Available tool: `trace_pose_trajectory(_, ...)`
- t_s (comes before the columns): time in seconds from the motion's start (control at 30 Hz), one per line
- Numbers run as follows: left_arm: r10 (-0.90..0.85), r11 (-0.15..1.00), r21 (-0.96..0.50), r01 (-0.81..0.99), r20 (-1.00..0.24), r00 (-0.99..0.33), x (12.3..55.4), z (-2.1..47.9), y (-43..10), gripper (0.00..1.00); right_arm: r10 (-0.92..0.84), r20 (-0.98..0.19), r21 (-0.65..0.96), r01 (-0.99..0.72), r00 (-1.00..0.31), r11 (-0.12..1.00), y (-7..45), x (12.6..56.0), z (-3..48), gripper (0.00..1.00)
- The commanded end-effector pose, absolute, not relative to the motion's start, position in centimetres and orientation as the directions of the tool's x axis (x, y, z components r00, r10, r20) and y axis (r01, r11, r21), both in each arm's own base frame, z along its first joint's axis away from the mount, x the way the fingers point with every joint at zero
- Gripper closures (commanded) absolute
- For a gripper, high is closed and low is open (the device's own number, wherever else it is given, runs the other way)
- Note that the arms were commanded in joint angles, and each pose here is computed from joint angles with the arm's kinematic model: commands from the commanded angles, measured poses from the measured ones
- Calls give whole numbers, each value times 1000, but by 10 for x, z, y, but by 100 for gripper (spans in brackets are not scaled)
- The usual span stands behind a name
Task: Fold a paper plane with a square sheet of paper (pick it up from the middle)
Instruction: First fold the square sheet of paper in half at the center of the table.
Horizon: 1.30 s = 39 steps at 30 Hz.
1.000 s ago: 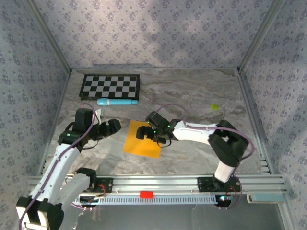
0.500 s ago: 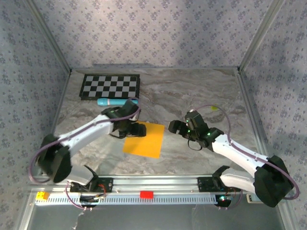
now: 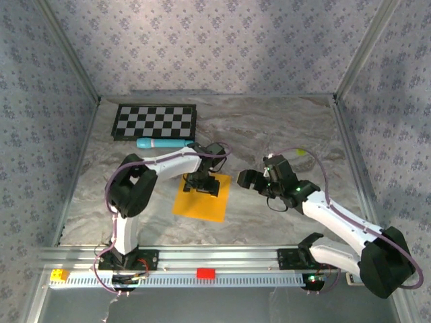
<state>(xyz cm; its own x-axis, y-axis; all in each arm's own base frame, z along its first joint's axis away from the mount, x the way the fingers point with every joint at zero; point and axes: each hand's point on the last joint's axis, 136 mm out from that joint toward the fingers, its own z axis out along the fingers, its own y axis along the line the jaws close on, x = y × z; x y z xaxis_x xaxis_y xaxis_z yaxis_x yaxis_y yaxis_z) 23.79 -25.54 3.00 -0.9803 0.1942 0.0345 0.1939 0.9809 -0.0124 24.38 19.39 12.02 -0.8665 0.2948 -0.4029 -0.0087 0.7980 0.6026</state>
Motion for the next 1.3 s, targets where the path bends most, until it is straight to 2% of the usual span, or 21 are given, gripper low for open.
trace_pose_trajectory(0.0,218,976,-6,218,79,-973,231,32,-252,21,268,-385,588,-11,-883,809,191,236,113,10)
trace_pose_trajectory(0.13,205,978,-54,200,92,-974,226,26,-259,20,267,-377,581,-2,-887,814,190,236,114,9)
trace_pose_trajectory(0.43,171,985,22,173,82,-982,232,18,-250,19,257,-357,574,6,-898,819,190,233,106,8)
trace_pose_trajectory(0.87,166,981,75,178,139,-976,215,-16,-241,21,264,-331,570,31,-906,821,190,231,98,8)
trace_pose_trajectory(1.1,187,981,33,191,96,-978,221,-4,-251,26,266,-338,573,27,-903,819,192,233,101,8)
trace_pose_trajectory(1.27,199,980,-5,198,18,-980,233,14,-260,35,270,-346,575,24,-898,817,193,235,104,8)
